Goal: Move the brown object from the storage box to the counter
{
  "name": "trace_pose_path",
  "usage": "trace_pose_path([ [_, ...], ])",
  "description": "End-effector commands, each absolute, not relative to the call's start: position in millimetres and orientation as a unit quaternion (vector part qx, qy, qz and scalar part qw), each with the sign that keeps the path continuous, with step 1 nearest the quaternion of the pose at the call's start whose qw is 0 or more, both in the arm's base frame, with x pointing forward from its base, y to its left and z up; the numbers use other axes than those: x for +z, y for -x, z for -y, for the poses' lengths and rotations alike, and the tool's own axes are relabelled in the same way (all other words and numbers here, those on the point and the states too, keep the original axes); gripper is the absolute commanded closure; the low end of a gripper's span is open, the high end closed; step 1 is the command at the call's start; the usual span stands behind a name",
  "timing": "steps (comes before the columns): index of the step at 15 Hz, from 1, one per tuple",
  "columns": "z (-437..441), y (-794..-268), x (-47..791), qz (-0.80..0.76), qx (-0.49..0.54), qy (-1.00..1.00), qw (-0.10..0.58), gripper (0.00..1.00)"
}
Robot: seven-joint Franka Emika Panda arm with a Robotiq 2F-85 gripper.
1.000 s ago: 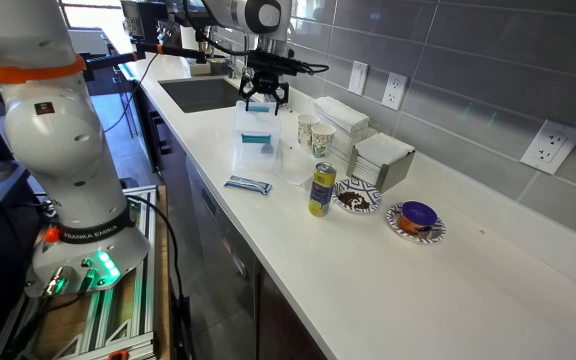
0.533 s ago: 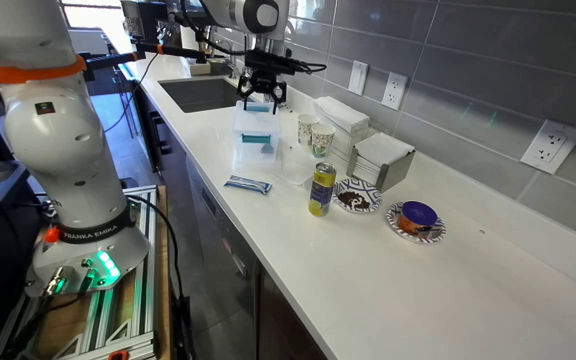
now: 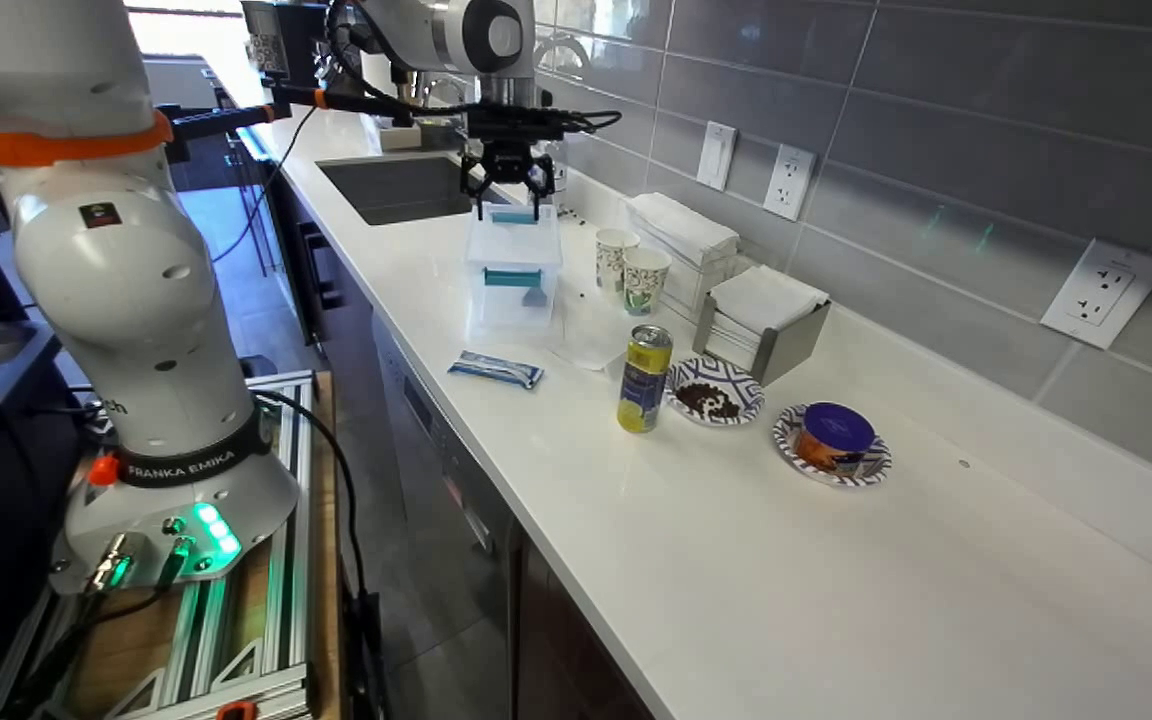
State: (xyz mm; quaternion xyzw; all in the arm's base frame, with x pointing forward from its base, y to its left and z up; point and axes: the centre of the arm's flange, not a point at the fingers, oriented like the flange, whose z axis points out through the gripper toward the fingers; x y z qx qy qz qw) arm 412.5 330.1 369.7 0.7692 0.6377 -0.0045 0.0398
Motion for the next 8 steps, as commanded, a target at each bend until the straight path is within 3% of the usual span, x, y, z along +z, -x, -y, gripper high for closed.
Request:
trace_pose_path([
  [1,-329.5,-410.1,348.5,-0.625,0.011,-0.777,0.076,0.0],
  [4,-330.5,-410.4,336.5,-0.62,0.023,-0.779,0.09,0.03],
  [5,-331.3,-410.4,333.3,-0.618,0.031,-0.779,0.097,0.17],
  [8,-334.0,-411.3,322.5,-0.615,0.049,-0.779,0.109,0.35],
])
